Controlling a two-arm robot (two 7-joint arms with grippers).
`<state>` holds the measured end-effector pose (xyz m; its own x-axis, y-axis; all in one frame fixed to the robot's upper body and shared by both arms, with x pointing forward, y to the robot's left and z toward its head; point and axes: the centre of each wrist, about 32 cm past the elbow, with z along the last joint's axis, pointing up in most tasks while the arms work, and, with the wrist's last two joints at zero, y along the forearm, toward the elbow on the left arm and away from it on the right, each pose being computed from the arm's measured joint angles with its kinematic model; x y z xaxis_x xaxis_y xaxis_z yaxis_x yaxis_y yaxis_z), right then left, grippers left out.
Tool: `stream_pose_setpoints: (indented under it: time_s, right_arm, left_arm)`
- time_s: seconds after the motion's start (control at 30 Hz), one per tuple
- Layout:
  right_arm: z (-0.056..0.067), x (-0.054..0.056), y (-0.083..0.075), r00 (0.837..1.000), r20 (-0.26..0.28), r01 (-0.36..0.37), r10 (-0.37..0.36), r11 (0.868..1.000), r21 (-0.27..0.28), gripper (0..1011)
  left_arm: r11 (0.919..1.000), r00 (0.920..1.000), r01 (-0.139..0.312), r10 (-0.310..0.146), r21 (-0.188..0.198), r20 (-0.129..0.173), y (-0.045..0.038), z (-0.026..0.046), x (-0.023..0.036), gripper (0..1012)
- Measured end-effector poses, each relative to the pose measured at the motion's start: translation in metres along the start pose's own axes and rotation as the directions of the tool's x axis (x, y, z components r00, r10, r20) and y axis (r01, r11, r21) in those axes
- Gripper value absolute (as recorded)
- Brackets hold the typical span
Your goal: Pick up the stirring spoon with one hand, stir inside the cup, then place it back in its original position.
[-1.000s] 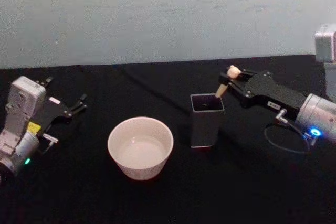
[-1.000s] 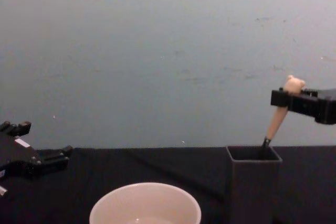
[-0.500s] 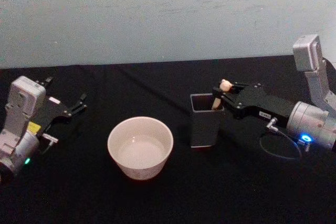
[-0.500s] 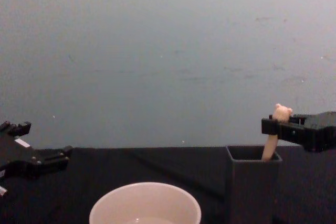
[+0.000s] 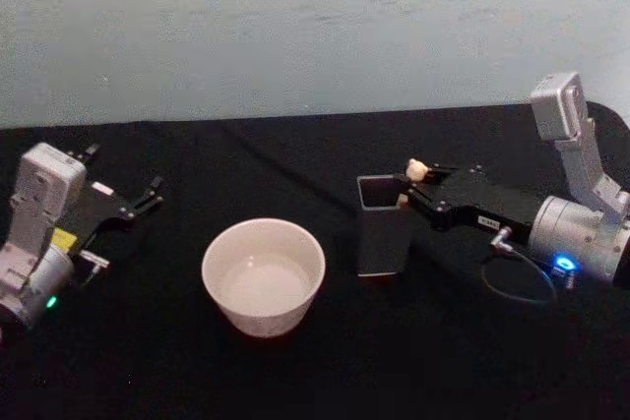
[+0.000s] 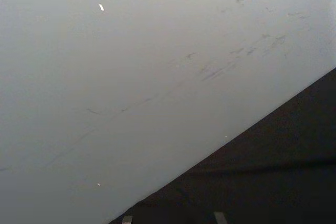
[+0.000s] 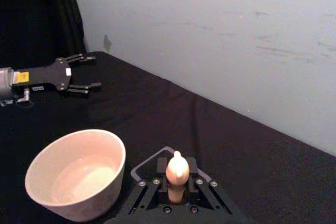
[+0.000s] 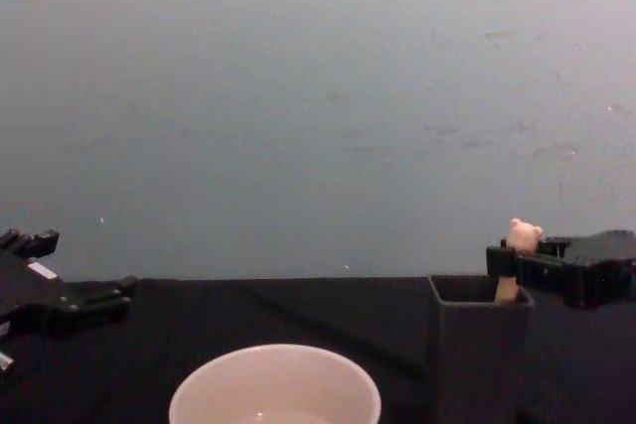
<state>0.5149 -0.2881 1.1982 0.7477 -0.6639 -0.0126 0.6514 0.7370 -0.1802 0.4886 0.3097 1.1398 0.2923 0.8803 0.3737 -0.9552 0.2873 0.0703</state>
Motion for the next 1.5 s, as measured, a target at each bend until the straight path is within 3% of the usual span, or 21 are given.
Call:
stream_pose_setpoints:
  time_s: [0.87, 1.5]
  right_arm:
    - [0.0001, -0.0003, 0.0009, 1.000, 0.002, 0.010, -0.010, 1.000, 0.000, 222]
    - [0.0002, -0.0002, 0.0008, 1.000, 0.001, 0.009, -0.009, 1.000, 0.001, 818]
  left_arm:
    - [1.0000, 1.0000, 0.000, 0.000, 0.000, 0.000, 0.0000, 0.0000, 0.0000, 1001]
    - [1.0000, 1.0000, 0.000, 0.000, 0.000, 0.000, 0.0000, 0.0000, 0.0000, 1001]
